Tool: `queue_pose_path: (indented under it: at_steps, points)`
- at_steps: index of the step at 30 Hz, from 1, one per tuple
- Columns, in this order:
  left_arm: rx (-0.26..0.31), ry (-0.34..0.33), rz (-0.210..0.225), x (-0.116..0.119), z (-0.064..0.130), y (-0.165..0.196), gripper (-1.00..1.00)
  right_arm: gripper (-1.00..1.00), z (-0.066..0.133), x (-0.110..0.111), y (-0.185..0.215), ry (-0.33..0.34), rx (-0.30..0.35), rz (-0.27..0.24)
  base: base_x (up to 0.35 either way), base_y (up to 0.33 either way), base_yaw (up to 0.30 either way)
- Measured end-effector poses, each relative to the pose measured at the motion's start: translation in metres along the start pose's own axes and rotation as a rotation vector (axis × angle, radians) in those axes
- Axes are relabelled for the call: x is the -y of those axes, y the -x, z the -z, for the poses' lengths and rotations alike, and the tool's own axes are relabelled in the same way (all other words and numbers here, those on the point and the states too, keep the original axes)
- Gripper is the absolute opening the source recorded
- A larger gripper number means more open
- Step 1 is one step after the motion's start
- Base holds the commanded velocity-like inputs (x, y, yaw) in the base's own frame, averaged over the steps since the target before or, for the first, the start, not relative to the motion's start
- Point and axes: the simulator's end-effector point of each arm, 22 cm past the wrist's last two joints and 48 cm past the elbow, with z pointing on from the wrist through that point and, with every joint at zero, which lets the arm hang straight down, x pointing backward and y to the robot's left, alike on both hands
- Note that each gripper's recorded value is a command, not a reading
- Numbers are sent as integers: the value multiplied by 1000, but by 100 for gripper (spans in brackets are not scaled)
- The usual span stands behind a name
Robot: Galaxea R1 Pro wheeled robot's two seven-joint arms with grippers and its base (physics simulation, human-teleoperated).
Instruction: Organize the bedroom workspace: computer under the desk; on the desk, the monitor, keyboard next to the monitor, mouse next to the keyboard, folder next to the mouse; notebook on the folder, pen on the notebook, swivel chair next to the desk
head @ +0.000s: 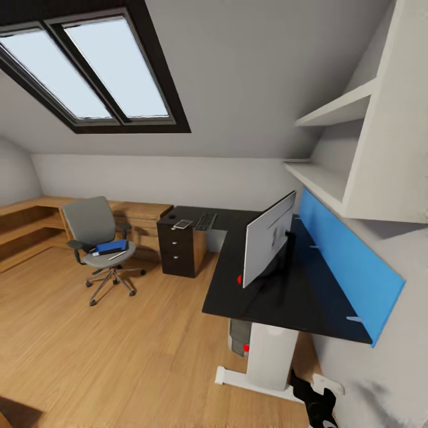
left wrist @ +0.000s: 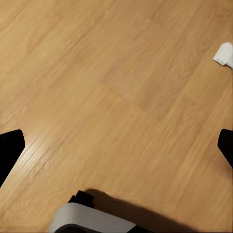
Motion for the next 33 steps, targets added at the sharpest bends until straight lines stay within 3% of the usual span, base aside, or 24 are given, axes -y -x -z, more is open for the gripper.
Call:
queue_pose_path:
  at_steps: [6, 16, 33]
  points:
    - [1, -28, -1, 6, 0, 0, 100, 100, 9, -6, -17, 25, -21, 33, -206, 228, 0]
    - [11, -25, -2, 2, 1, -5, 100, 100, 21, -17, -39, 44, -53, 37, -22, 68, -26]
    - [47, -12, 2, -6, 2, -1, 100, 100, 26, -21, -44, 50, -57, 34, -2, 5, -224]
